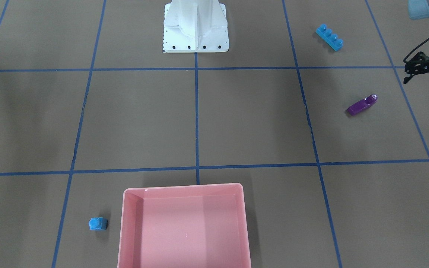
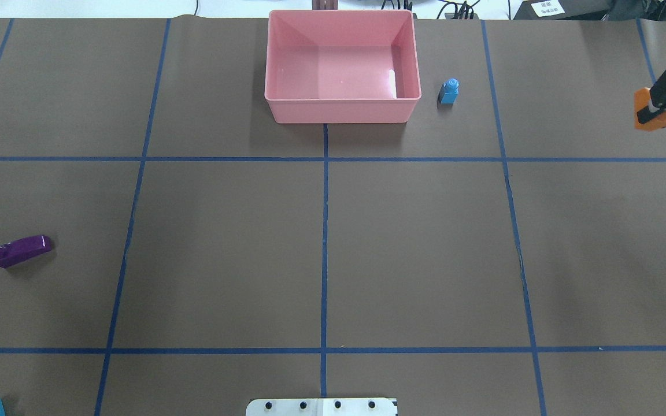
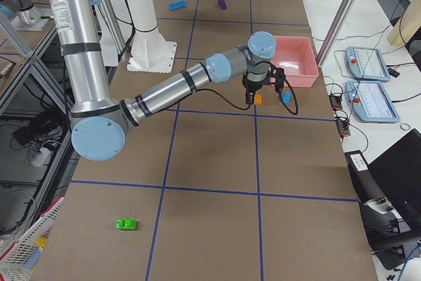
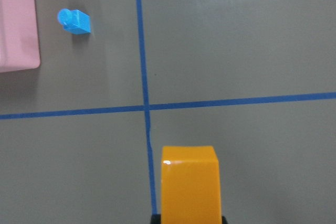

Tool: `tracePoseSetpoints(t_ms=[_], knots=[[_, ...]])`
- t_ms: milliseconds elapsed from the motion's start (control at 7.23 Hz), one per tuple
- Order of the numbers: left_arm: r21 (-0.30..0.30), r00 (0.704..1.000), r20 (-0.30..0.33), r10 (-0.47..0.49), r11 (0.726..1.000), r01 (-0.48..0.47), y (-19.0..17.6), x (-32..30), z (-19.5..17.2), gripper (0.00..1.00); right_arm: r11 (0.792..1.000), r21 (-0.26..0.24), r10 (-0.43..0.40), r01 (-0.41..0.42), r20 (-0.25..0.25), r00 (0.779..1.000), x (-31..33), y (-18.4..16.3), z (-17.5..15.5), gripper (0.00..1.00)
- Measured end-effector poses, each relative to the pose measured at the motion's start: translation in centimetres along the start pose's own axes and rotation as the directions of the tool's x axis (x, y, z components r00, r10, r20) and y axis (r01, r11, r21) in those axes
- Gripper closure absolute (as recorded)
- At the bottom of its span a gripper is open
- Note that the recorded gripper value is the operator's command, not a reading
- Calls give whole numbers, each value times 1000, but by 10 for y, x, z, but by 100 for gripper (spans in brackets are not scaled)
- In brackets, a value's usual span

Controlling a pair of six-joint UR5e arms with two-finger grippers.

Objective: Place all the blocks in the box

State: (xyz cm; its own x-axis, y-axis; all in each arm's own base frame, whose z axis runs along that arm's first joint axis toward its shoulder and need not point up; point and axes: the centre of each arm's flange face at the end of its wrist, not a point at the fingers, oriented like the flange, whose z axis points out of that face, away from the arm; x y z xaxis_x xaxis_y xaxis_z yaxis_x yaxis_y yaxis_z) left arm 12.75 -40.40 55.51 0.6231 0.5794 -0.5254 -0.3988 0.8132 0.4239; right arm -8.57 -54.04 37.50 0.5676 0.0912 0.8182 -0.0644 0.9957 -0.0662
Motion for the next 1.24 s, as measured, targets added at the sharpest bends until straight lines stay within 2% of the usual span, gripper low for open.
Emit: tracePoseSetpoints(t_ms=[276,553,1106,1244], knots=[[-37,986,-24,163,986,-164,-6,29,24,1,1000,-21,19,-19,-1,1000,-84,-23,-19,100],[-60,968,-53,246,967,-248,-12,49,42,1,998,-34,51,-51,7,999,-158,-42,-19,100],[-87,961,-63,268,958,-273,-42,51,78,1,997,-64,30,-34,-63,998,-275,-110,31,100],[-95,962,-59,267,958,-272,-43,49,84,1,998,-55,28,-31,-58,998,-294,-124,50,100]])
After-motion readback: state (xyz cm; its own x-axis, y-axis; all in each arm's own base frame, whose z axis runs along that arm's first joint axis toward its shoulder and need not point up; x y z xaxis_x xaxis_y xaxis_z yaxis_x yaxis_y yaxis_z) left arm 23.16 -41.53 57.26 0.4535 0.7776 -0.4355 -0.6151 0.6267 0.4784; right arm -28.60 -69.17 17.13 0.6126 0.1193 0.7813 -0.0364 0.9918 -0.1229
